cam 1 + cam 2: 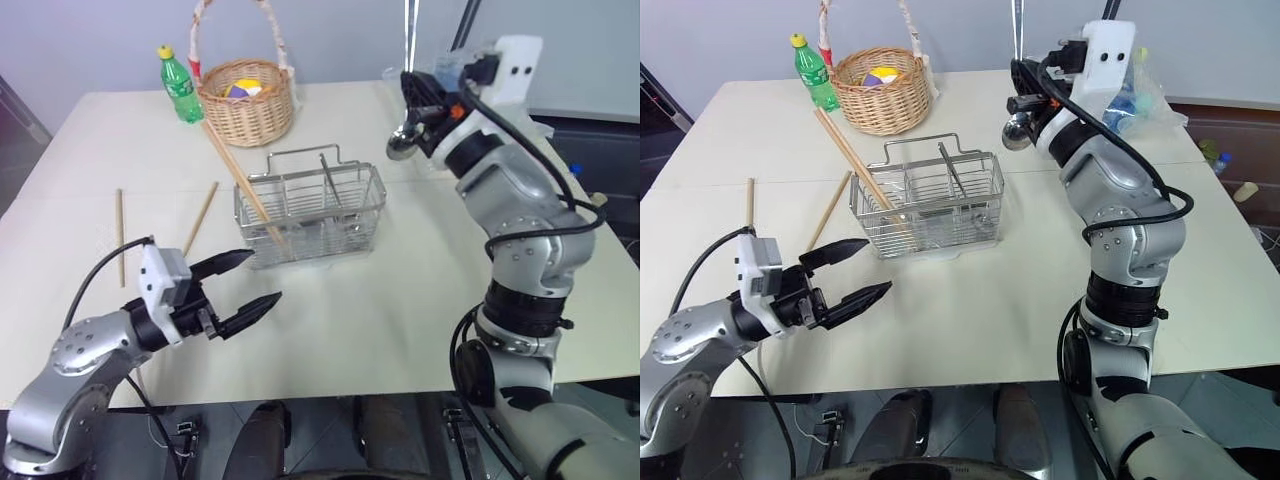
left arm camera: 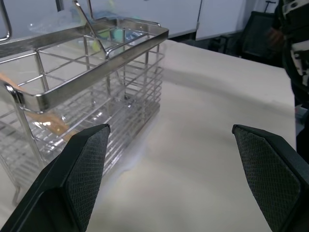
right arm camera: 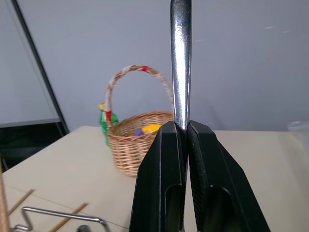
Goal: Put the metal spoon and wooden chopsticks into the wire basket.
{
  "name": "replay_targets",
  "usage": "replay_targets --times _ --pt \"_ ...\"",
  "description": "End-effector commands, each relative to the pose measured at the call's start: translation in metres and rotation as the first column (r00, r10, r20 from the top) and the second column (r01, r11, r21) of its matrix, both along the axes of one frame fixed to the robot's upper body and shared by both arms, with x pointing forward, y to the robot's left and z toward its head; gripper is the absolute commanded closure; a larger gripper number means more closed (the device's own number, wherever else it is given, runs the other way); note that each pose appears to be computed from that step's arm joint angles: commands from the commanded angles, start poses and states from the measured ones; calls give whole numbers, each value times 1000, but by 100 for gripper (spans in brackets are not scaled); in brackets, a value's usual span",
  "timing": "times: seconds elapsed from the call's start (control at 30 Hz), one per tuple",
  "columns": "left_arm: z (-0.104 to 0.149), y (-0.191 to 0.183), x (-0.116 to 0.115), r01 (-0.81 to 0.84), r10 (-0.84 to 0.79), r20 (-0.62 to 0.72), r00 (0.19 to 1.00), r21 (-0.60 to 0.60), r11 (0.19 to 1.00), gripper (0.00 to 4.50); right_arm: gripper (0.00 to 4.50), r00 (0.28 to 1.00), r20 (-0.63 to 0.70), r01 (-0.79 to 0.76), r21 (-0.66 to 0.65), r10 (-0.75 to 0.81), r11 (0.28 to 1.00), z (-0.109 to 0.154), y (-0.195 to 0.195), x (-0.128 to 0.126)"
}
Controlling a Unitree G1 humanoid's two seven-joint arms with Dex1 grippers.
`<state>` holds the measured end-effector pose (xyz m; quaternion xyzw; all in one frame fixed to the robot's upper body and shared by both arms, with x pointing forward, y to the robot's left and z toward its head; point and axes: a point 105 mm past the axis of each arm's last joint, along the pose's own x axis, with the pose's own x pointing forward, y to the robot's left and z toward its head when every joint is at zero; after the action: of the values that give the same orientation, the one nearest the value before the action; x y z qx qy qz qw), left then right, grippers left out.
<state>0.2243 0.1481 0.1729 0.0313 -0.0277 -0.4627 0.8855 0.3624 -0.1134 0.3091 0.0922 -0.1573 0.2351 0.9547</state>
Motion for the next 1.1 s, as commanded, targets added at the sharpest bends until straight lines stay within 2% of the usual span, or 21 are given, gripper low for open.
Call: replay_targets --times 0.03,0.4,0.87,1.0,1.1 --pt "14 5 -8 -13 12 44 999 10 1000 24 438 998 37 -47 23 46 999 3 9 -6" --pt "15 15 -8 -57 56 38 998 30 998 24 438 984 2 -175 78 175 981 -9 47 -21" --pt "14 17 -8 -58 57 31 998 18 998 24 438 980 -48 -190 89 195 978 -21 51 -25" --pt "13 15 -7 -51 51 28 998 9 999 24 299 980 -57 -184 96 190 978 -23 50 -24" --pt "14 15 -6 -51 51 30 998 8 999 24 139 982 -57 -173 96 178 980 -22 48 -23"
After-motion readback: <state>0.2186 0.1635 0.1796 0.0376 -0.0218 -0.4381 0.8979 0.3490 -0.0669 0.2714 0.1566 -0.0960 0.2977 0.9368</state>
